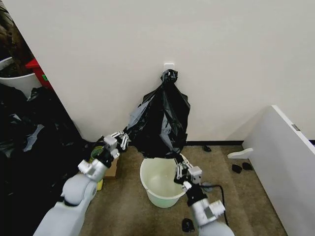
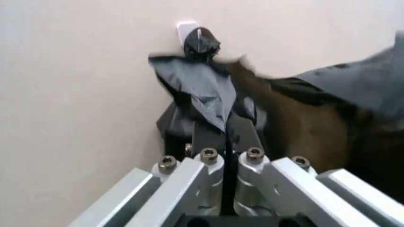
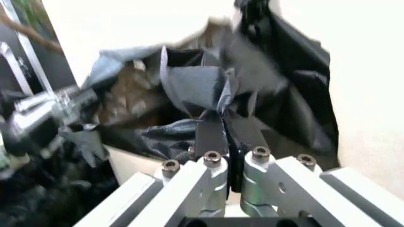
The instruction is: Place the garbage bag over the trash bin.
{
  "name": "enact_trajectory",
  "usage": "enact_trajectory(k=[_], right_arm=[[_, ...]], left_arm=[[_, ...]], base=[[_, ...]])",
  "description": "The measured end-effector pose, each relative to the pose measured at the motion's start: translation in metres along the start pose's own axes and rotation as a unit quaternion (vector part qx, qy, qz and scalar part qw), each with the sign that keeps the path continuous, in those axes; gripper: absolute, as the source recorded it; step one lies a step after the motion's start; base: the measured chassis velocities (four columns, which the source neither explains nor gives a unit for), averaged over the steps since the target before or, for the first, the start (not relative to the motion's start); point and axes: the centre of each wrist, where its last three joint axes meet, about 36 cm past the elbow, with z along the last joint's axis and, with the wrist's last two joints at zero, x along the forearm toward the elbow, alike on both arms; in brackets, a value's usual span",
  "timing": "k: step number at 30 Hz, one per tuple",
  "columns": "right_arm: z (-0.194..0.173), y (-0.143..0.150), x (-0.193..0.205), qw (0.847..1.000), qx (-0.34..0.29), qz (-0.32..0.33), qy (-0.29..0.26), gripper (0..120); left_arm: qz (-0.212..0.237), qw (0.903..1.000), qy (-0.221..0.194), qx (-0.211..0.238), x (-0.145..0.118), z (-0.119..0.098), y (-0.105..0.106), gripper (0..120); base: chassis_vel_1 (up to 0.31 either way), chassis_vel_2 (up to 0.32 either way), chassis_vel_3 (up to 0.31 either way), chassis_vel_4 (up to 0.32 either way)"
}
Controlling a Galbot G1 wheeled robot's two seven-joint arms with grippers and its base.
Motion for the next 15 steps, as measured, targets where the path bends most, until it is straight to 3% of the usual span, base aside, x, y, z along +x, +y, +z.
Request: enact_trajectory(k=[9, 15], right_arm=[[-0.028, 0.012, 0.019, 0.999, -0.027, -0.001, -0.032, 0], [-0.035, 0.005, 0.016, 0.997, -0.011, -0.021, -0.073, 0]], left_arm=[[0.019, 0.9992, -0.034, 0.006, 0.012, -0.031, -0.016, 0], [0.033, 0.9940, -0.069, 0.078, 0.016, -0.036, -0.035, 0]], base=[[0.000, 0.000, 0.000, 0.000], [0.000, 0.000, 0.000, 0.000]])
